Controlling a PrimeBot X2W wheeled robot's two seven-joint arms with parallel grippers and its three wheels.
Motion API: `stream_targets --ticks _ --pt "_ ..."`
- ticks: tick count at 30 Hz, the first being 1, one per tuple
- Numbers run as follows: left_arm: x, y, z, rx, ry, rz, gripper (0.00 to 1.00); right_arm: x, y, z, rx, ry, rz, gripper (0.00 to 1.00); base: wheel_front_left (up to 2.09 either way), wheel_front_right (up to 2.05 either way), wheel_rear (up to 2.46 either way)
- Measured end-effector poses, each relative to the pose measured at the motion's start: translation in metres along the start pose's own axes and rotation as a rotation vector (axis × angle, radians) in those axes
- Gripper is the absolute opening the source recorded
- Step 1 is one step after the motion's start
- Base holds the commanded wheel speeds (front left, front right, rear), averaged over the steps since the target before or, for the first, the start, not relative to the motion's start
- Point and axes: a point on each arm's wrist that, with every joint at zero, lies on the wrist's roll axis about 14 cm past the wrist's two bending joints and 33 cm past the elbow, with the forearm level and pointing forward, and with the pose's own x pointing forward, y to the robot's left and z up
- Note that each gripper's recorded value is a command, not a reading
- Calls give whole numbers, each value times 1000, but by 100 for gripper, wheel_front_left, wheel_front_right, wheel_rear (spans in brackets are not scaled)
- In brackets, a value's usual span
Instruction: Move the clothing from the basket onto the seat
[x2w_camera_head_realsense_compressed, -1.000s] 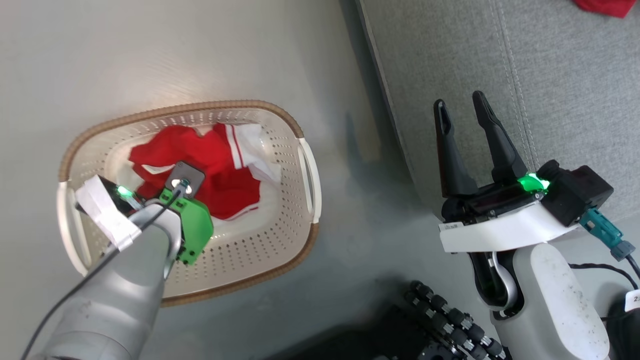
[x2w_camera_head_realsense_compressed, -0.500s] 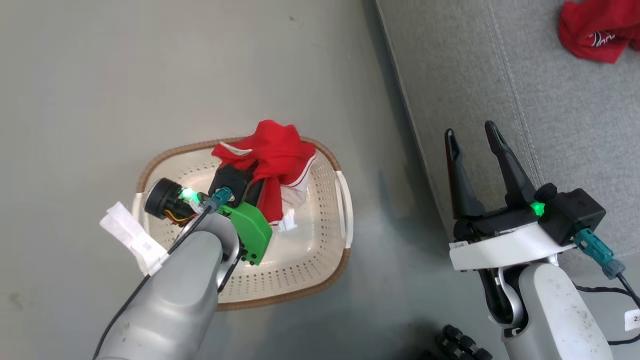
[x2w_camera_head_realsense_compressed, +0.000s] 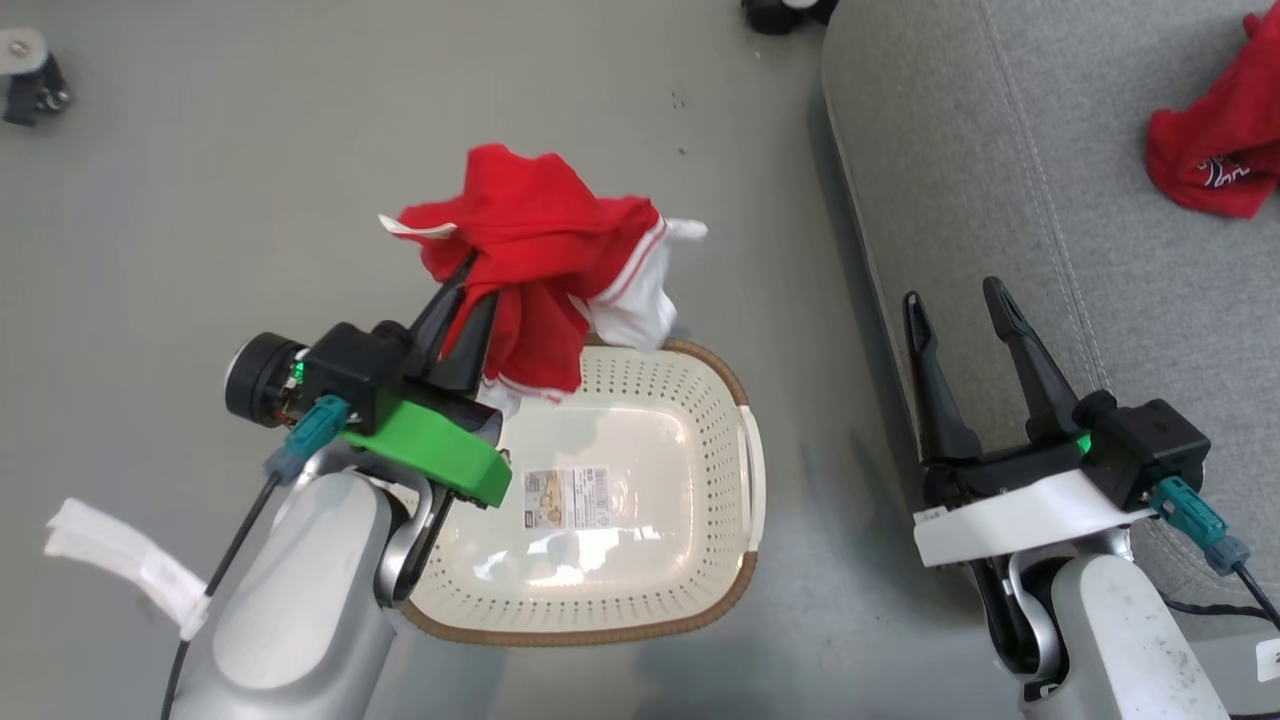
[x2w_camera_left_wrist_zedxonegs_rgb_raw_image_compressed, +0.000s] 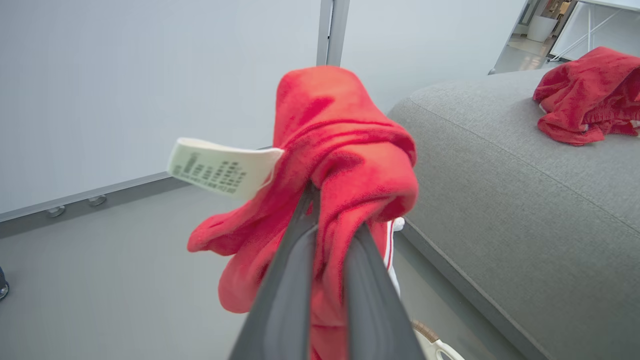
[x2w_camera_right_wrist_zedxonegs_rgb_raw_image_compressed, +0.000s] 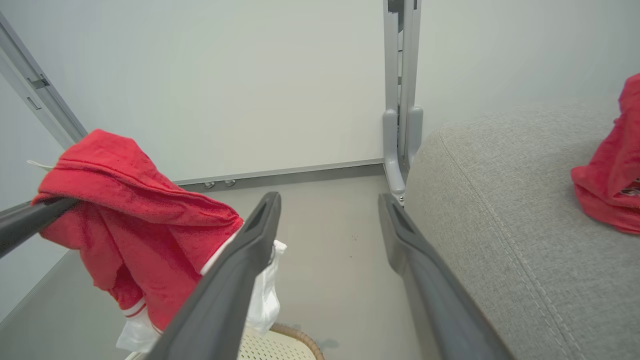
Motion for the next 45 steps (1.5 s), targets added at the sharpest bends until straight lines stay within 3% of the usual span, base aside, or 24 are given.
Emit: stream_targets --ticks 9,17,30,45 --pt "-31 -5 95 -10 -270 38 0 -13 14 17 -14 -10 33 100 0 0 0" --pt "-67 -21 136 -6 -384 46 0 -31 26 33 -23 -21 56 100 0 0 0" --pt "-116 -53 143 10 -407 47 0 -66 42 49 -19 -35 87 100 0 0 0" --pt "-139 -72 149 18 -425 48 0 -85 51 58 -10 -47 107 100 0 0 0"
